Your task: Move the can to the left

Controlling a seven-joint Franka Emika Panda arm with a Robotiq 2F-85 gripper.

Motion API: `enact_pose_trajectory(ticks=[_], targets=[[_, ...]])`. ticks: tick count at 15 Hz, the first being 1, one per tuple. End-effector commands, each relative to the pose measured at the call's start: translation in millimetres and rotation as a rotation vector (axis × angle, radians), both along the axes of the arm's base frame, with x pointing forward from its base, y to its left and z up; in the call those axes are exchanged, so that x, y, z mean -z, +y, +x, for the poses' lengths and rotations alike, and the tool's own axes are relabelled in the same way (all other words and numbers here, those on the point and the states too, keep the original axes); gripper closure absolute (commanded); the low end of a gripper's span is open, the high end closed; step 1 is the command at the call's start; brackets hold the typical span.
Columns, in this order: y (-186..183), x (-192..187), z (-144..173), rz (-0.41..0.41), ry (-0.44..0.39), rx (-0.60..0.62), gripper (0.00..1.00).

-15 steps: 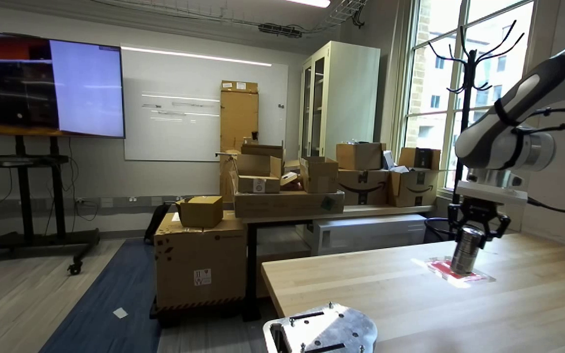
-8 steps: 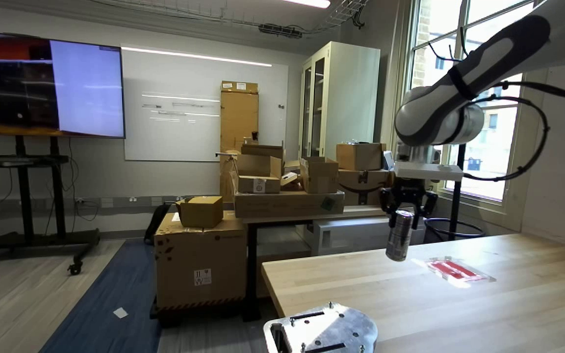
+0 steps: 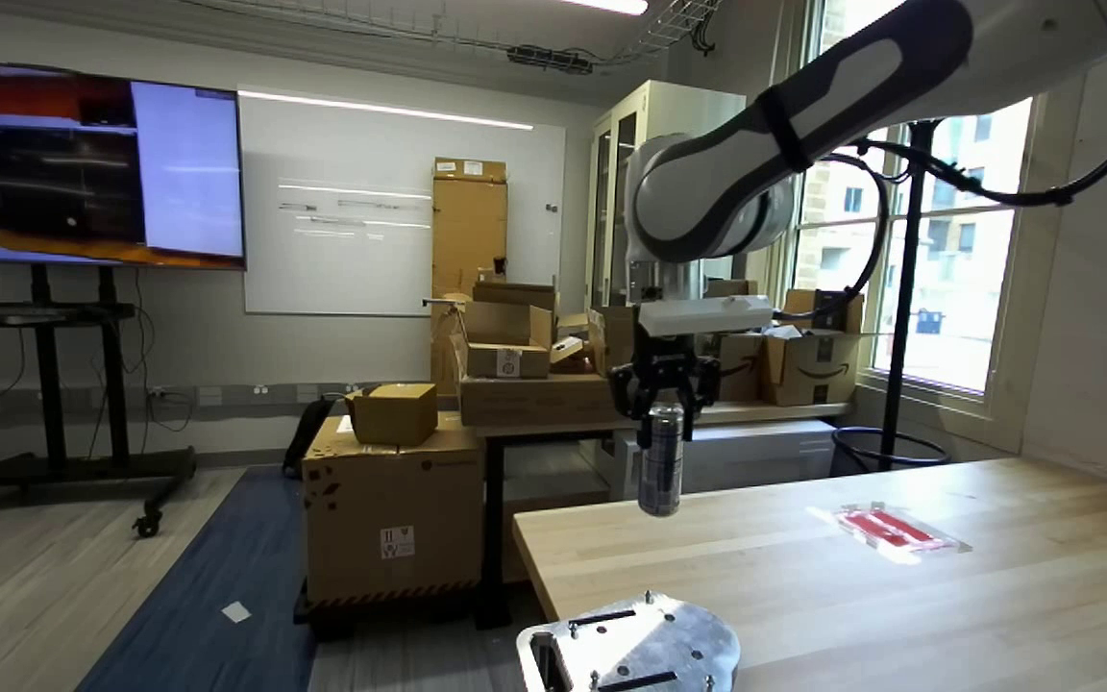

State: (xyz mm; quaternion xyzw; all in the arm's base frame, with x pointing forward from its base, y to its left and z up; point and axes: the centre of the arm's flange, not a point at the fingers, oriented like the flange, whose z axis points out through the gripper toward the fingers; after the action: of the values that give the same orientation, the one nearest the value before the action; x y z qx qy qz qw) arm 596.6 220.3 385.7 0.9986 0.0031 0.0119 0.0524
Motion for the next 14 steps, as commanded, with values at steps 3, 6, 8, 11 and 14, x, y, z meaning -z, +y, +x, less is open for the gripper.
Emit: enact_pose_trajectory(ticks=[3, 6, 8, 11, 14], targets=[[26.5, 52.7, 49.8, -0.011, 0.089, -0.064, 0.67], [11.1, 80.7, 57.9, -0.001, 0.118, -0.043, 0.67], [2.9, 92.2, 59.8, 0.007, 0.13, -0.03, 0.67], [-5.1, 99.8, 53.5, 0.029, 0.136, -0.02, 0.67], [-3.0, 101.1, 43.8, 0.061, 0.133, -0.019, 0.67]])
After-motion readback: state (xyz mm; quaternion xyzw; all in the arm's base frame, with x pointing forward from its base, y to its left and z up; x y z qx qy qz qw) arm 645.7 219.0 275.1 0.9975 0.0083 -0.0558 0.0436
